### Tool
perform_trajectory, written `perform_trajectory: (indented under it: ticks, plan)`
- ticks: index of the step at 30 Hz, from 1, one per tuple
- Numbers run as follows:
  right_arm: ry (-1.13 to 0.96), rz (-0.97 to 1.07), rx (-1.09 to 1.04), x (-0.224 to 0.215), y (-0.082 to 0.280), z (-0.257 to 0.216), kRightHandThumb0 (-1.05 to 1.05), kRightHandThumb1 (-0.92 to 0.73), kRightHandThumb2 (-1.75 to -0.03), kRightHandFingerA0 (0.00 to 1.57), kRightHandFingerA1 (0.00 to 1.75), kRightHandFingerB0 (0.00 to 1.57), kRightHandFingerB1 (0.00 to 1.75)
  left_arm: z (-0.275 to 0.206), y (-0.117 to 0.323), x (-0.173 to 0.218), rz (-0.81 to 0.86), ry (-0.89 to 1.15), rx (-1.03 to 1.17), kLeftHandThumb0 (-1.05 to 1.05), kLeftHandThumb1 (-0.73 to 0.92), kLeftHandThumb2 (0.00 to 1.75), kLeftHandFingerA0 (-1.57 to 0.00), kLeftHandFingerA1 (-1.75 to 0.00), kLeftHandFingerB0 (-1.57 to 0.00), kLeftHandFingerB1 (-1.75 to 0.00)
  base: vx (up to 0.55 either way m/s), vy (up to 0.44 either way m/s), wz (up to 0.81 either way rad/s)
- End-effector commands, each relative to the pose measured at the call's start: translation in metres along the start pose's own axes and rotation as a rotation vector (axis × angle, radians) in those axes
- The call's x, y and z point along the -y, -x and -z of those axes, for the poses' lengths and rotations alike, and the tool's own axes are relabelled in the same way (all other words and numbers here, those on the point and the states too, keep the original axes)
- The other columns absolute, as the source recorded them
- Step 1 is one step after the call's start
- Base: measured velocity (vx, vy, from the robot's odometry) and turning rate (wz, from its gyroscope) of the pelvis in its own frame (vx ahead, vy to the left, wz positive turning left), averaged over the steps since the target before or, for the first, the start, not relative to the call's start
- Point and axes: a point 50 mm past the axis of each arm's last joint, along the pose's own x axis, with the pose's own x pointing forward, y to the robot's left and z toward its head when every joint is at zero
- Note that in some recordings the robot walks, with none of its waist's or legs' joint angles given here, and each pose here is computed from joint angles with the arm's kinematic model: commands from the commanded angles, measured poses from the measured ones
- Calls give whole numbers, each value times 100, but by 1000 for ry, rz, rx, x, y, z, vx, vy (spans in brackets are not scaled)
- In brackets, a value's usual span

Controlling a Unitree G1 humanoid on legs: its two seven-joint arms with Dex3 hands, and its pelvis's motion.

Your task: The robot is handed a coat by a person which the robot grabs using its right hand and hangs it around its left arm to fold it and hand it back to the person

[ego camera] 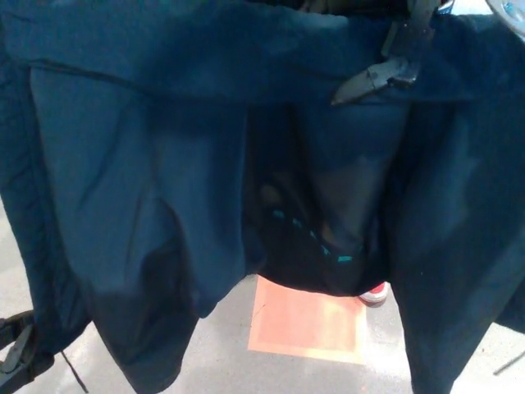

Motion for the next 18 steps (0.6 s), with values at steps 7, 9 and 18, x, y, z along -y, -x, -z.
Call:
perform_trajectory:
  ticks: [7, 9, 18]
  plan:
    - [354, 288, -224, -10, -22, 10, -80, -78, -65, 110, 75, 58, 39, -6, 2, -5, 2, -3, 28, -70, 72, 92, -31, -47, -20, -42, 0, 0, 0]
    - [406, 339, -255, -10, -25, 11, -73, -87, -68, 125, 74, 76, 44, -7, 1, -5, 2, 15, 35, -66, 86, 66, -39, -39, -23, -31, 0, 0, 0]
    - [404, 768, -229, 7, -19, 29, -33, -75, -65, 83, 153, 72, 59, -11, -1, -4, 4, 14, 45, -70, 73, 91, -30, -47, -20, -42, 0, 0, 0]
